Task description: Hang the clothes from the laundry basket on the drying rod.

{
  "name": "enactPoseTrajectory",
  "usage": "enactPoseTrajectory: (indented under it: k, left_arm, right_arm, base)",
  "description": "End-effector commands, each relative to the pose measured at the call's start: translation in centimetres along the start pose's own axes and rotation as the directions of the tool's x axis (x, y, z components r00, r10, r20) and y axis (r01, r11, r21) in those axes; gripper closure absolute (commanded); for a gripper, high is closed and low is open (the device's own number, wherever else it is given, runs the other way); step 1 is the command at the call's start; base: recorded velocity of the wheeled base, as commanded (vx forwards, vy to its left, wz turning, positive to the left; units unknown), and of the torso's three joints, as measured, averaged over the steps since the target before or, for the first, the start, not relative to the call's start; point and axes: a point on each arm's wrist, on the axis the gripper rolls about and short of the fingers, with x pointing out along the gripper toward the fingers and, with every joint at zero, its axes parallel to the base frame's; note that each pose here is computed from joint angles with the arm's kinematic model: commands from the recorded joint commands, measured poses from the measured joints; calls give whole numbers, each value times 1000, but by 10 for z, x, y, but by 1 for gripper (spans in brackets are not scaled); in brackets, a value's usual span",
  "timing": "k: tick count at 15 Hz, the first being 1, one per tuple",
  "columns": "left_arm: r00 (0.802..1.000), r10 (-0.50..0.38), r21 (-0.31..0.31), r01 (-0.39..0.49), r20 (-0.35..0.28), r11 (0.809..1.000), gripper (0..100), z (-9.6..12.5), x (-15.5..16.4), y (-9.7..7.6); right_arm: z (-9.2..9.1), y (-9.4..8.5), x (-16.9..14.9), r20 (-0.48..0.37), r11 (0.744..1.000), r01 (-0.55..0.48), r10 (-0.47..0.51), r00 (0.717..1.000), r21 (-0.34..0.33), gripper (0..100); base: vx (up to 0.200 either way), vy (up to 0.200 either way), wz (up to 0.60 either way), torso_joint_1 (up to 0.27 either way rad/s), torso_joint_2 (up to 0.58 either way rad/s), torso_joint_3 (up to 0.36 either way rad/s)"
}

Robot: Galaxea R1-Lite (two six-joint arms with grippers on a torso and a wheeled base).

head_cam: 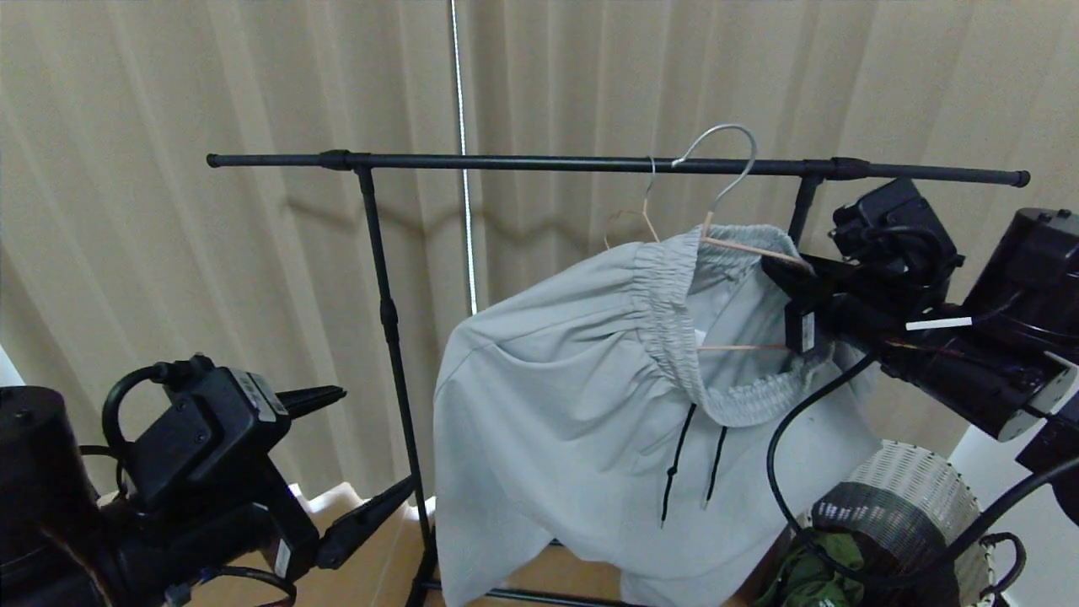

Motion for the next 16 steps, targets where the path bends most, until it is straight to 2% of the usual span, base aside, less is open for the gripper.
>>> enactPoseTrajectory:
  k: [1,6,10,15,16]
  left_arm:
    - [998,-16,1,16,-59,1000,0,-10,11,-1]
    - [994,-32,-16,30,-109,999,0,-17,24,-1]
    - [996,3,-20,-4,-87,1000,0,-10,27,8]
    - [996,3,-29,-5,-87,1000,0,-10,31,9]
    - [997,5,-30,-8,-82,1000,100,-10,31,9]
  right_arm:
    - [12,-3,-12,45,1000,6,-7,999,4,100]
    - [25,12,-26,95,998,-56,55,994,6,100]
    - [30,16,-31,115,997,-78,77,990,7,100]
    - [31,23,-34,122,994,-105,103,987,6,100]
    - [31,23,-36,120,994,-106,104,987,6,100]
  base:
    - [0,0,0,0,0,0]
    - [0,0,0,0,0,0]
    - [0,0,0,0,0,0]
    - [0,0,0,0,0,0]
    - [0,0,0,0,0,0]
